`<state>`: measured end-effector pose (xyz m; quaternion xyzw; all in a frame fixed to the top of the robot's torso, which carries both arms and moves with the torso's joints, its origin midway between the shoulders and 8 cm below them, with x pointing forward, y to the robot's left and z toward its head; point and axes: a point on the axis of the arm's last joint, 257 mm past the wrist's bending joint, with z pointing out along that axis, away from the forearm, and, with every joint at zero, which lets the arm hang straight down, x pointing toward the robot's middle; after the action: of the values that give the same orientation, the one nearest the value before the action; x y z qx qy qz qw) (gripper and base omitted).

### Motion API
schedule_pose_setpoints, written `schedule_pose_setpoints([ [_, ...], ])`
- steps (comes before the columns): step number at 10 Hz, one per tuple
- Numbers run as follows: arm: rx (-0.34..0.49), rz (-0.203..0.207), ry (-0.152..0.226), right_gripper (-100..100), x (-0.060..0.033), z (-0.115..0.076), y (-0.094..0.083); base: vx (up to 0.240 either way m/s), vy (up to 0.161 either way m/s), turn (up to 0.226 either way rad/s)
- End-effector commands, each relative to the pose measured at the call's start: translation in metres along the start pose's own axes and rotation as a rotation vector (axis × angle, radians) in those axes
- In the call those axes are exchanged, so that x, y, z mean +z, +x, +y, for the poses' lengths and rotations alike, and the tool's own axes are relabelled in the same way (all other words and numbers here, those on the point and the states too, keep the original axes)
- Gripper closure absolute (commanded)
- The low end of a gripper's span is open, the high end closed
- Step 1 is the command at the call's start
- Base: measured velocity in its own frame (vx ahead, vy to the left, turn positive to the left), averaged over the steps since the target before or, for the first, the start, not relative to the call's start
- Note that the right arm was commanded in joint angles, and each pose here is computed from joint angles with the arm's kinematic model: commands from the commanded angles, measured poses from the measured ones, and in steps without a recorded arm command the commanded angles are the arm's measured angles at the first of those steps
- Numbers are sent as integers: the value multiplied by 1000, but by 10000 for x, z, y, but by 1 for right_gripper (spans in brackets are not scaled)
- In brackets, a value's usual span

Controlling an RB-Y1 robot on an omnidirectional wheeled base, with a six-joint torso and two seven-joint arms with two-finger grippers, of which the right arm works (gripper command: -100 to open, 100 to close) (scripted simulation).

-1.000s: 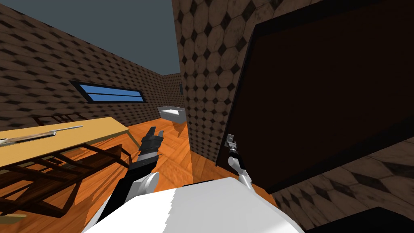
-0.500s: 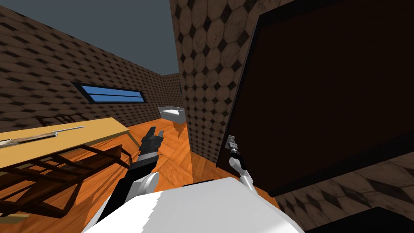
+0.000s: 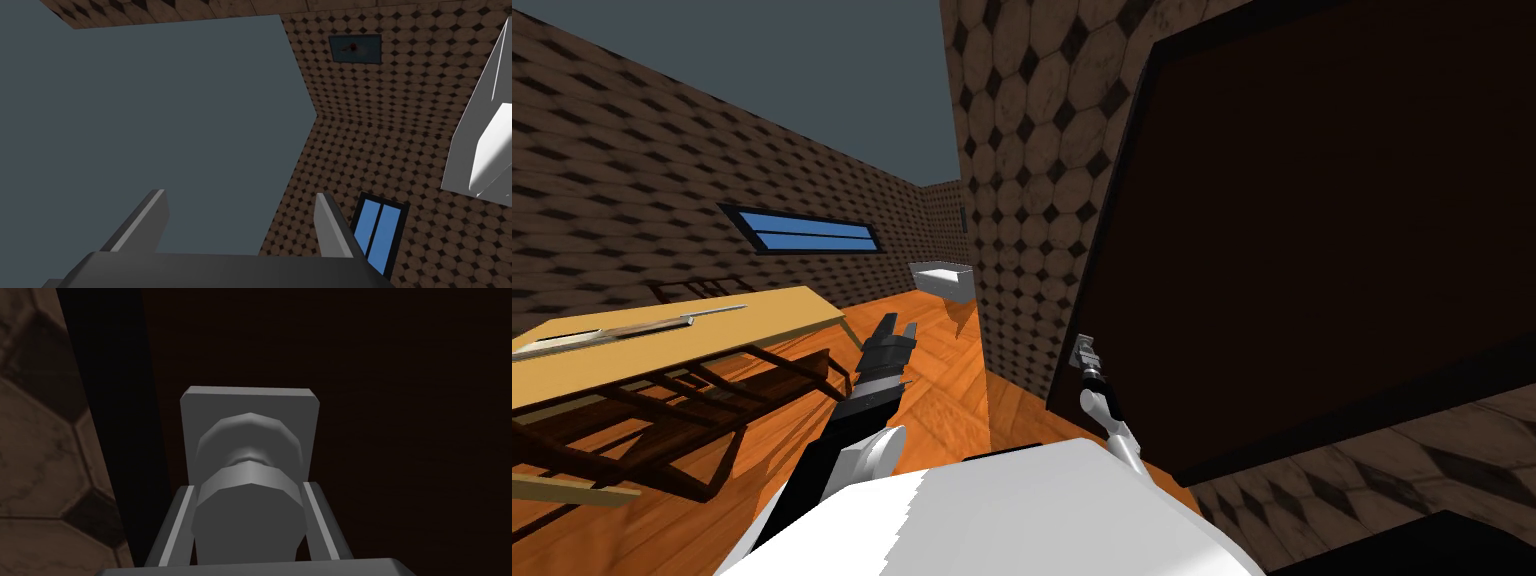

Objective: Pull the door open

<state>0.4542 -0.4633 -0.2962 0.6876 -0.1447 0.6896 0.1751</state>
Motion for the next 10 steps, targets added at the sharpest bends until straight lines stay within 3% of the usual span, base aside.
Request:
schedule_pose_setpoints([
  [1, 8, -6, 17, 100, -20, -42, -21, -214, -11, 96],
  [7, 38, -9, 84, 100, -64, -122, 6, -250, -34, 154],
  [10, 38, -20, 106, 100, -104, -156, -32, -145, 7, 85],
])
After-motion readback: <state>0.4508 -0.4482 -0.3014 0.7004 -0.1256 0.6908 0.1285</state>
